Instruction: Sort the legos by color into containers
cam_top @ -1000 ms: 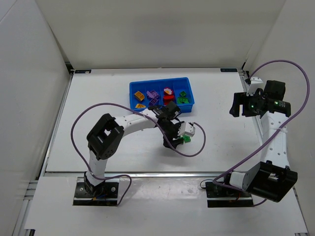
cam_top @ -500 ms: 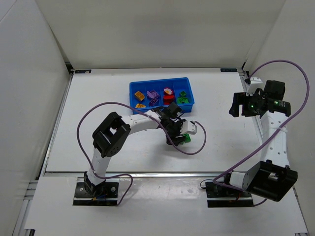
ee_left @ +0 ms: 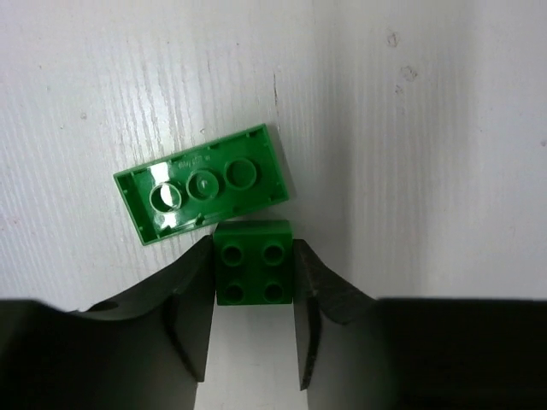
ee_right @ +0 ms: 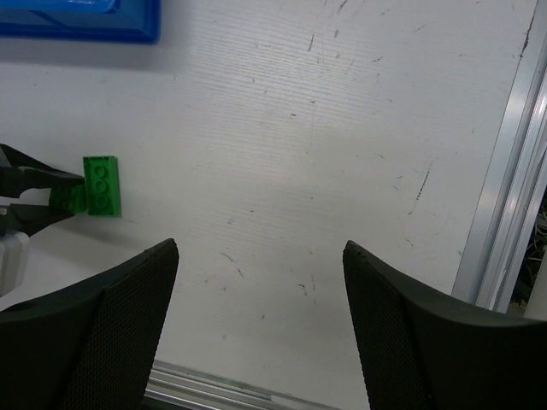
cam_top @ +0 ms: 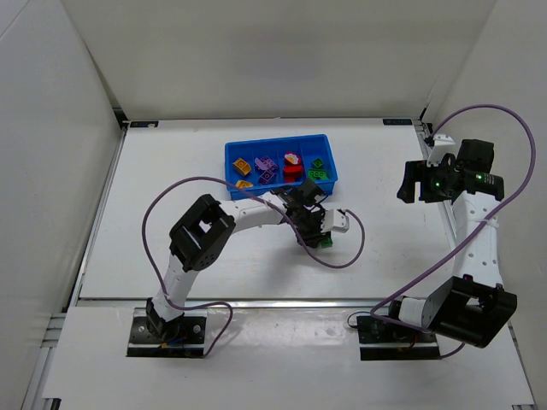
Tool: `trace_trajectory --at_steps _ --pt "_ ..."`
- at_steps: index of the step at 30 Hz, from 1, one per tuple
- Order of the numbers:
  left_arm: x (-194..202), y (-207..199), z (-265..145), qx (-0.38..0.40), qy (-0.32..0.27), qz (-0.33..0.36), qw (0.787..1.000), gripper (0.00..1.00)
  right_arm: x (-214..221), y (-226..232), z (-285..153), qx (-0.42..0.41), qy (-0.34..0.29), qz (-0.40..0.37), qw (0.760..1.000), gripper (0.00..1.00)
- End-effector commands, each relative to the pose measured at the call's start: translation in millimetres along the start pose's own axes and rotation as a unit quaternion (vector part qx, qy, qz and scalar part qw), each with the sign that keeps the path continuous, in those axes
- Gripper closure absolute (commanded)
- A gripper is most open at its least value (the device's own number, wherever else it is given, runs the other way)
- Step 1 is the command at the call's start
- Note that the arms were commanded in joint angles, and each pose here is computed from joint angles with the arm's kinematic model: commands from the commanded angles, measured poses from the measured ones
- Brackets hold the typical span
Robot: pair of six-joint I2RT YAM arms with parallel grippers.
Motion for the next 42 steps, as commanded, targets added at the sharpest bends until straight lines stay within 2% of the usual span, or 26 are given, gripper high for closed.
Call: trace_trajectory --at_steps 1,5,7,9,12,15,18,19,24,25,26,29,35,39,40,42 --pt "-10 3 1 -0.007 -0.005 0.006 1.0 0.59 -3 0 1 -0.006 -0.006 -0.004 1.0 0.19" --pt "-23 -2 -25 -0.014 -0.025 0.037 0.999 0.7 -3 1 2 -0.013 -0.006 -0.002 1.0 0.19" --pt "-33 -6 -41 -0.019 -0.042 0.045 0.998 0.71 -2 2 5 -0.019 -0.004 0.001 1.0 0.2" --pt "-60 1 -74 -0.054 -0.072 0.055 0.994 0.7 0 4 6 -0.028 -0.005 0.005 1.0 0.2" --pt "-88 13 -109 -0.085 -0.101 0.03 0.991 0.7 5 8 11 -0.037 0.001 0.016 0.999 0.21" --pt "-114 49 -152 -0.143 -0.139 -0.001 0.98 0.7 11 15 18 -0.044 0.008 0.017 0.999 0.21" --pt "-109 75 -157 -0.178 -0.129 -0.03 0.975 0.7 13 22 20 -0.051 0.009 0.015 0.999 0.21" --pt "-112 91 -171 -0.207 -0.133 -0.031 0.969 0.7 13 23 21 -0.053 0.011 0.014 0.998 0.21" --pt "-86 152 -173 -0.26 -0.109 -0.081 0.956 0.68 13 25 22 -0.055 0.014 0.013 0.998 0.21" --pt "-69 162 -152 -0.248 -0.09 -0.102 0.959 0.68 14 25 23 -0.056 0.016 0.011 0.998 0.21" --pt "-74 179 -167 -0.274 -0.105 -0.099 0.951 0.67 14 25 24 -0.056 0.019 0.011 0.998 0.21" --pt "-59 202 -155 -0.286 -0.102 -0.105 0.947 0.64 14 26 26 -0.058 0.024 0.007 0.998 0.21" --pt "-24 219 -116 -0.286 -0.072 -0.11 0.949 0.63 12 27 32 -0.065 0.032 0.006 0.997 0.21" --pt "-5 224 -105 -0.281 -0.065 -0.124 0.949 0.62 11 28 35 -0.068 0.036 0.002 0.997 0.21" --pt "-3 224 -104 -0.28 -0.065 -0.129 0.949 0.6 11 29 36 -0.069 0.037 0.001 0.997 0.21" --pt "4 225 -102 -0.28 -0.063 -0.139 0.948 0.43 11 31 37 -0.072 0.041 -0.002 0.997 0.21"
Point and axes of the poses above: each gripper's point midway between its finger pads, its own z axis out along the fingers, its own y axis along the line the jaws close on, x = y × z, the point moved 7 cm from there along -z, back along the fingers, and after that the axes turned 14 degrees about z, right-handed, at the moved point
